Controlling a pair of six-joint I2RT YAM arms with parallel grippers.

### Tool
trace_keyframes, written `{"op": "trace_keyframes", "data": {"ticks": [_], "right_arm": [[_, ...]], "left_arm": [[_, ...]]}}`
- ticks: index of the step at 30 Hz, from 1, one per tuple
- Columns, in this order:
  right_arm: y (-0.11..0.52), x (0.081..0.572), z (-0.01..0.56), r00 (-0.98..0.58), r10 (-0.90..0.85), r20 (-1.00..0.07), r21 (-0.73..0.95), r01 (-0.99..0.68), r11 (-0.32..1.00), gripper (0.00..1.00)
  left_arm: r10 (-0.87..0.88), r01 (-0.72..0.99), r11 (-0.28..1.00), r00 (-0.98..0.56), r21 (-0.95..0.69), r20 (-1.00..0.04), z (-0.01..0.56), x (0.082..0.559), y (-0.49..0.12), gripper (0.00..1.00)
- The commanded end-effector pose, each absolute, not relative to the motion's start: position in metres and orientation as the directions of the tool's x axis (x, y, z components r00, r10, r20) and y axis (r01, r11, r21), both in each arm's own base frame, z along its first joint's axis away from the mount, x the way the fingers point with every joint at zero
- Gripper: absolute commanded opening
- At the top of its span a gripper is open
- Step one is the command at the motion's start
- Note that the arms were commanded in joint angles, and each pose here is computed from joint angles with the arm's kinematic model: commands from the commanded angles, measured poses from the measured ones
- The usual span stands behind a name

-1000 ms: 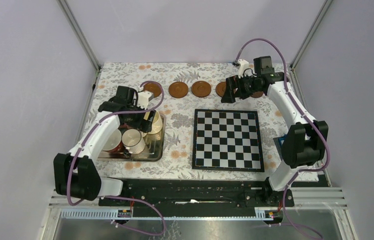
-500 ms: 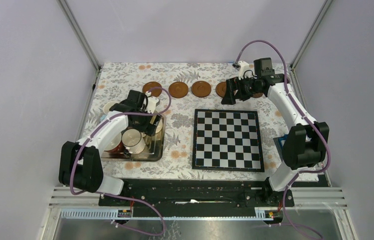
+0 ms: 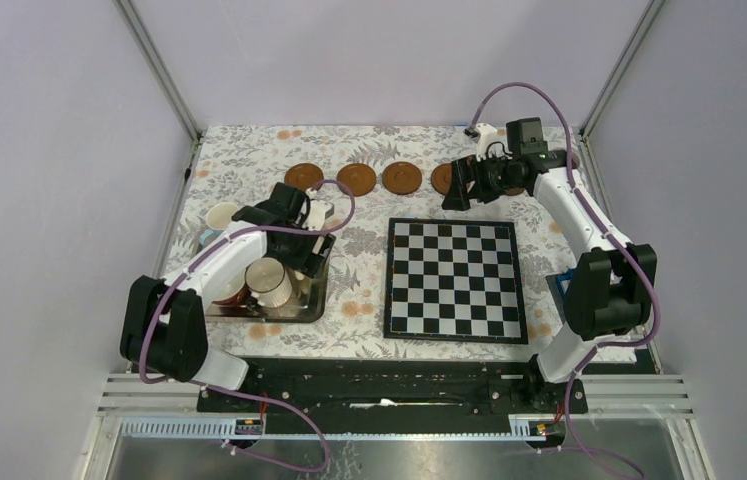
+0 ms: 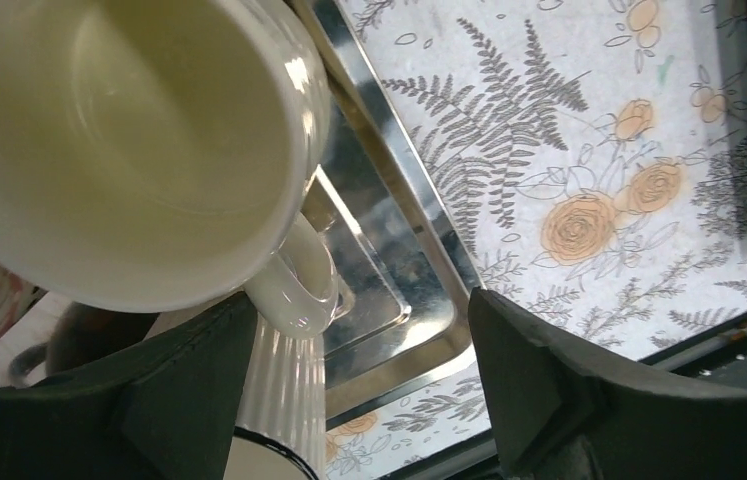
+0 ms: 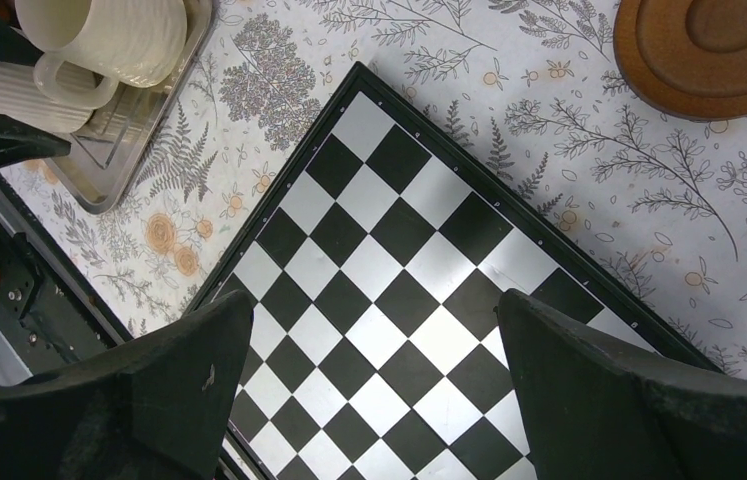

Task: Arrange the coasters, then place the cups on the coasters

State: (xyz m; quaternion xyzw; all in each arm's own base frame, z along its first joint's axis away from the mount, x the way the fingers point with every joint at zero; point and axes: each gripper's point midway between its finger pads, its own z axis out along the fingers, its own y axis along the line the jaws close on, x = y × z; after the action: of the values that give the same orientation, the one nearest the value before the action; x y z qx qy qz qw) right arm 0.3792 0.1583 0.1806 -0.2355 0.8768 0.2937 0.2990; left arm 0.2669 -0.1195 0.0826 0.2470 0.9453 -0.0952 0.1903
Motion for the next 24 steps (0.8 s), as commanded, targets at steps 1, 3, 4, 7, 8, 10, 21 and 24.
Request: {"op": "trace_keyframes", "data": {"ticks": [1, 3, 4, 7, 8, 10, 21, 24], "right_arm": [[0.166, 0.377, 0.191, -0.68, -0.233, -0.695, 0.356, -0.607, 0.71, 1.0], [0.169, 0.377, 0.188, -0.683, -0.236, -0.691, 0.356, -0.607, 0.711, 0.99], [0.171, 0.378, 0.186, -0.684, -0.238, -0.69, 0.356, -0.606, 0.711, 0.99], [0.179, 0.38, 0.182, -0.687, -0.244, -0.684, 0.356, -0.607, 0.711, 1.0], [0.182, 0.38, 0.18, -0.688, -0.249, -0.681, 0.356, -0.609, 0.709, 1.0], [0.187, 0.38, 0.177, -0.693, -0.256, -0.673, 0.358, -0.609, 0.708, 1.0], [0.24, 0.376, 0.16, -0.663, -0.32, -0.676, 0.327, -0.66, 0.676, 0.97], [0.26, 0.375, 0.162, -0.642, -0.363, -0.675, 0.3, -0.689, 0.66, 0.95]], "left_arm": [[0.389, 0.51, 0.84, -0.804, -0.184, -0.45, 0.099, 0.274, -0.145, 0.78], [0.379, 0.519, 0.828, -0.797, -0.212, -0.47, 0.103, 0.276, -0.152, 0.79], [0.375, 0.523, 0.822, -0.795, -0.225, -0.477, 0.104, 0.278, -0.156, 0.79], [0.359, 0.52, 0.816, -0.798, -0.253, -0.483, 0.105, 0.287, -0.165, 0.79], [0.354, 0.517, 0.815, -0.802, -0.261, -0.481, 0.105, 0.291, -0.168, 0.79], [0.342, 0.508, 0.819, -0.806, -0.267, -0.483, 0.105, 0.298, -0.172, 0.8], [0.207, 0.504, 0.818, -0.706, -0.275, -0.678, 0.193, 0.32, -0.166, 0.93], [0.05, 0.402, 0.868, -0.655, -0.292, -0.754, 0.24, 0.335, -0.135, 0.98]]}}
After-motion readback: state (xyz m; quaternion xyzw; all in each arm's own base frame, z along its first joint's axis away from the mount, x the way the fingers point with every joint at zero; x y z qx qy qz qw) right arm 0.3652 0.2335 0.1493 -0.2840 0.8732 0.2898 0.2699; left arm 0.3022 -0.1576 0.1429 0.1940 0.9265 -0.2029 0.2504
